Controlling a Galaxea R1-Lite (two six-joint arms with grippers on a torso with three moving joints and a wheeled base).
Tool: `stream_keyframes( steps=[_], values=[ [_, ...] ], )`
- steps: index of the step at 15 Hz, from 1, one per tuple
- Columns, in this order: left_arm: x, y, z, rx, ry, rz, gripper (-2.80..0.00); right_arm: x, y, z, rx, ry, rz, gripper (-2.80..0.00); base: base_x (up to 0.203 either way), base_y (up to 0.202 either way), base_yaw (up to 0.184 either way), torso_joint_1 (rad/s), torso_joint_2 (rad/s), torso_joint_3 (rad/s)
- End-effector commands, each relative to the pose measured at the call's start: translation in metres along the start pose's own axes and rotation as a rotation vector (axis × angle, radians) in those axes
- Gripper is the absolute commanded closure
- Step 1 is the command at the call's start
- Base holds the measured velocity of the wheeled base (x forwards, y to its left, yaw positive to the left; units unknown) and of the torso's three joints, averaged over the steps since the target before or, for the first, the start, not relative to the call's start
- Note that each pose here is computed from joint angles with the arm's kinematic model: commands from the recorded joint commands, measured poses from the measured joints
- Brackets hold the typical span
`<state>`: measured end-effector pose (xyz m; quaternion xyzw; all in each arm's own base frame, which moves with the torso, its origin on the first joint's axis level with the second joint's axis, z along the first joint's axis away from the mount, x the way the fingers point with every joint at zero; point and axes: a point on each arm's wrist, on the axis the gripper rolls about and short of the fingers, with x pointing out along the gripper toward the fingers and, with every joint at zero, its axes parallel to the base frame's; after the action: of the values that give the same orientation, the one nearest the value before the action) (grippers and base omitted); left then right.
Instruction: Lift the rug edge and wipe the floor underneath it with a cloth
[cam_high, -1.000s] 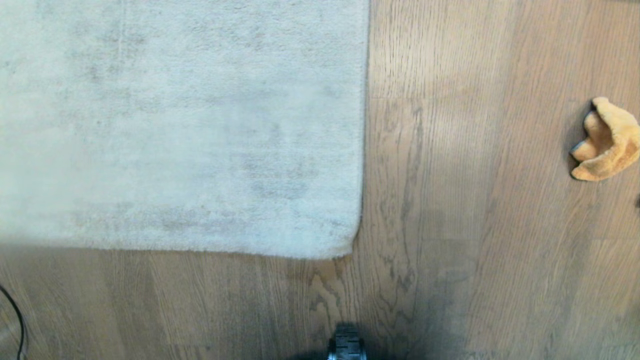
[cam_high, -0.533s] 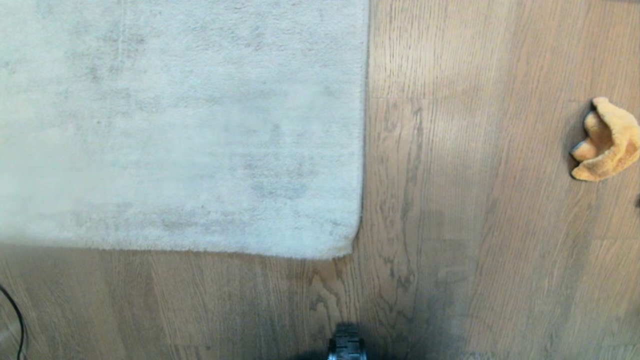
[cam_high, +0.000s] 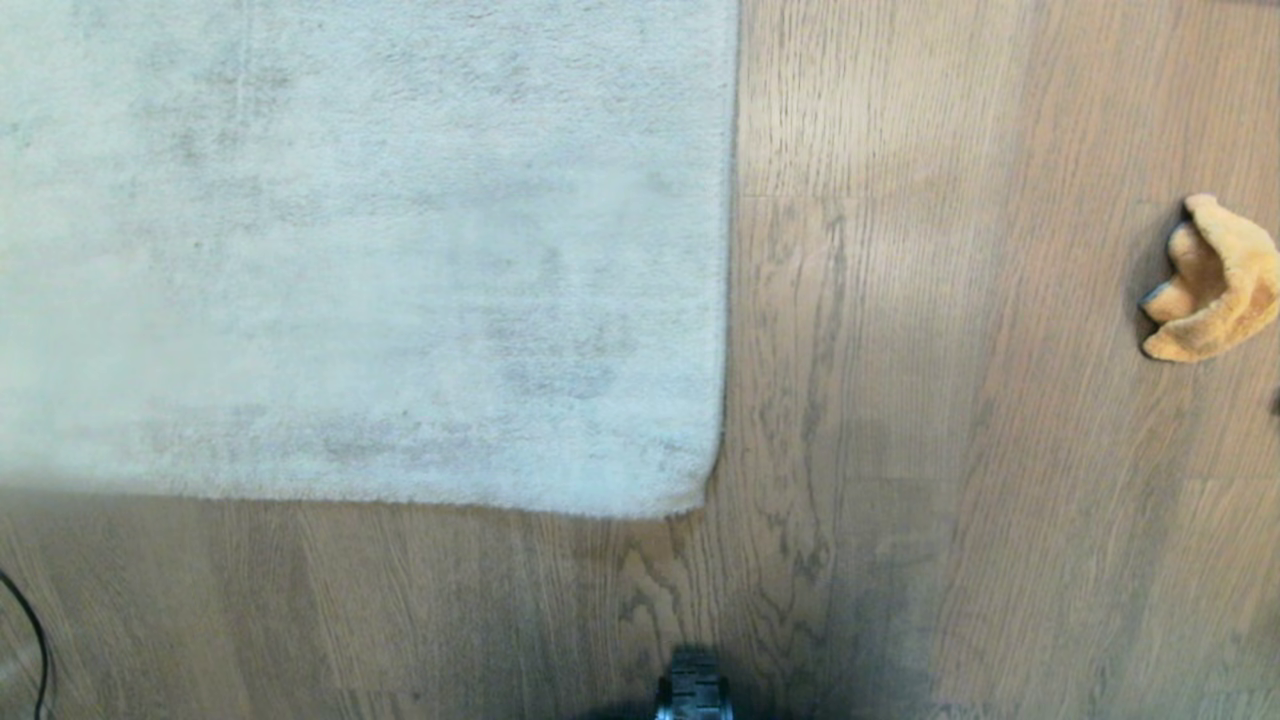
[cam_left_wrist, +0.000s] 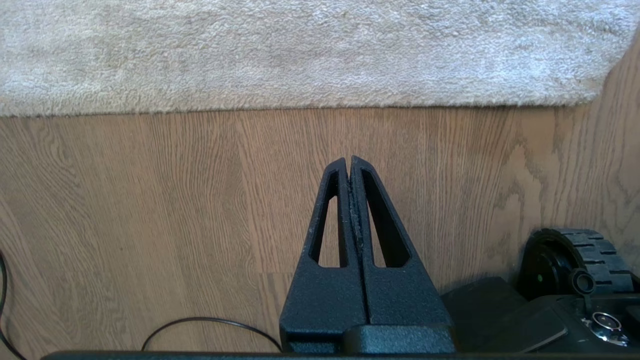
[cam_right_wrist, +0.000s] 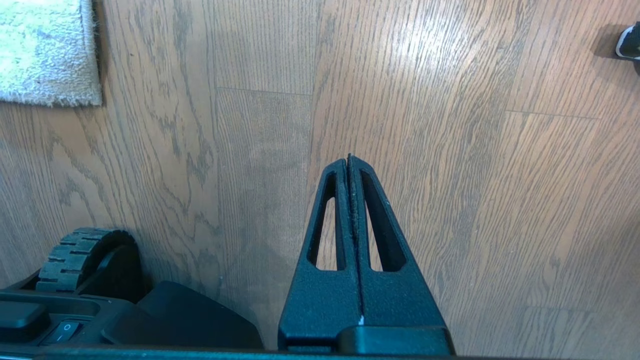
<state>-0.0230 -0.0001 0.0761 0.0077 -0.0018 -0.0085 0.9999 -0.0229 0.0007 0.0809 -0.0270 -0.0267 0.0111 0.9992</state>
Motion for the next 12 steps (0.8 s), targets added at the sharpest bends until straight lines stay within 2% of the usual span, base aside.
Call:
stream_keyframes(
  steps=[1, 12],
  values=[
    [0.0000, 0.0000, 0.0001, 0.000, -0.001, 0.000, 0.00, 0.0001, 0.0000, 0.0001, 0.000, 0.001, 0.001, 0.00, 0.000, 0.000, 0.000, 0.000, 0.00, 0.000],
    [0.0000, 0.0000, 0.0001, -0.002, -0.001, 0.002, 0.00, 0.0001, 0.0000, 0.0001, -0.002, 0.001, 0.001, 0.00, 0.000, 0.000, 0.000, 0.000, 0.00, 0.000]
  ],
)
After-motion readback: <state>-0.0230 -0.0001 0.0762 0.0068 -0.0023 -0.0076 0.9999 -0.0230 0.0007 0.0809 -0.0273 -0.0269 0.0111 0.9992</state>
